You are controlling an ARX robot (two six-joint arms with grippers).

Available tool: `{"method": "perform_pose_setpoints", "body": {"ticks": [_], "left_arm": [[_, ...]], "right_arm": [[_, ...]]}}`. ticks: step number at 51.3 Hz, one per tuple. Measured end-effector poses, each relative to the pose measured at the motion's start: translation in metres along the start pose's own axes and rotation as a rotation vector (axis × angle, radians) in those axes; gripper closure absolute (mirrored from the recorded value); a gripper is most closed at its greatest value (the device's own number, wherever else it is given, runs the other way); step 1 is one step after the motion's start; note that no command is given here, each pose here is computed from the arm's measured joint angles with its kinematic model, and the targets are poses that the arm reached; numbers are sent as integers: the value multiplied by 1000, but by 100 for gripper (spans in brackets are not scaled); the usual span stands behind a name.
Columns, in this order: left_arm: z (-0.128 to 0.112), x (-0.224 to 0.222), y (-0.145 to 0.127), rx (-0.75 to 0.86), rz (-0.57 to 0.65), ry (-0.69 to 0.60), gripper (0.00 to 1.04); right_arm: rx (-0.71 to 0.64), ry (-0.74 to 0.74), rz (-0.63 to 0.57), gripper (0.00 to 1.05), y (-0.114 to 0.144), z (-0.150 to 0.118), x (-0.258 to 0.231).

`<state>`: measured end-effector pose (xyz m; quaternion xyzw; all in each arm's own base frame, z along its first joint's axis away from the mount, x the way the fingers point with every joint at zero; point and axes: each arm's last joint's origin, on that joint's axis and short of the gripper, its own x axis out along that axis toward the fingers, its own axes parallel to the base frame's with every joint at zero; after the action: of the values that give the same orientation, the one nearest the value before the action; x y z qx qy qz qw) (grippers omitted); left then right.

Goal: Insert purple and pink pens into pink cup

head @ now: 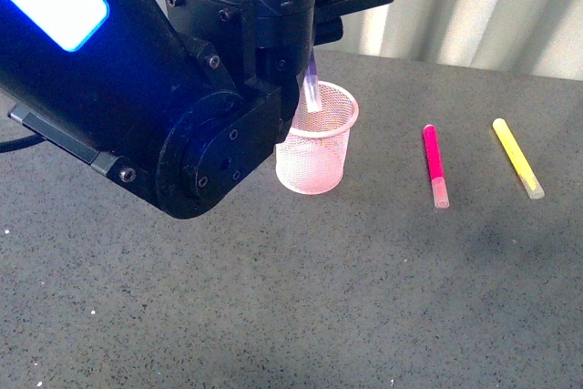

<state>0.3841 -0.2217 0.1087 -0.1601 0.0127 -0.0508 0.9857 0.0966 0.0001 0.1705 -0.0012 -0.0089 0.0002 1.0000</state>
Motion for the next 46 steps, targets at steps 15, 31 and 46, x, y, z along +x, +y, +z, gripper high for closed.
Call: {"method": "perform_pose_setpoints", "body": {"ticks": [15,31,46], "left_arm": [[1,0,5,8,12,5,30],[67,-33,18,24,-40,87,7],[148,-99,62,-30,-32,133,7]], "right_arm": [[0,0,0,7,0,0,0],[0,0,0,7,0,0,0],[0,0,0,7,0,0,0]]}}
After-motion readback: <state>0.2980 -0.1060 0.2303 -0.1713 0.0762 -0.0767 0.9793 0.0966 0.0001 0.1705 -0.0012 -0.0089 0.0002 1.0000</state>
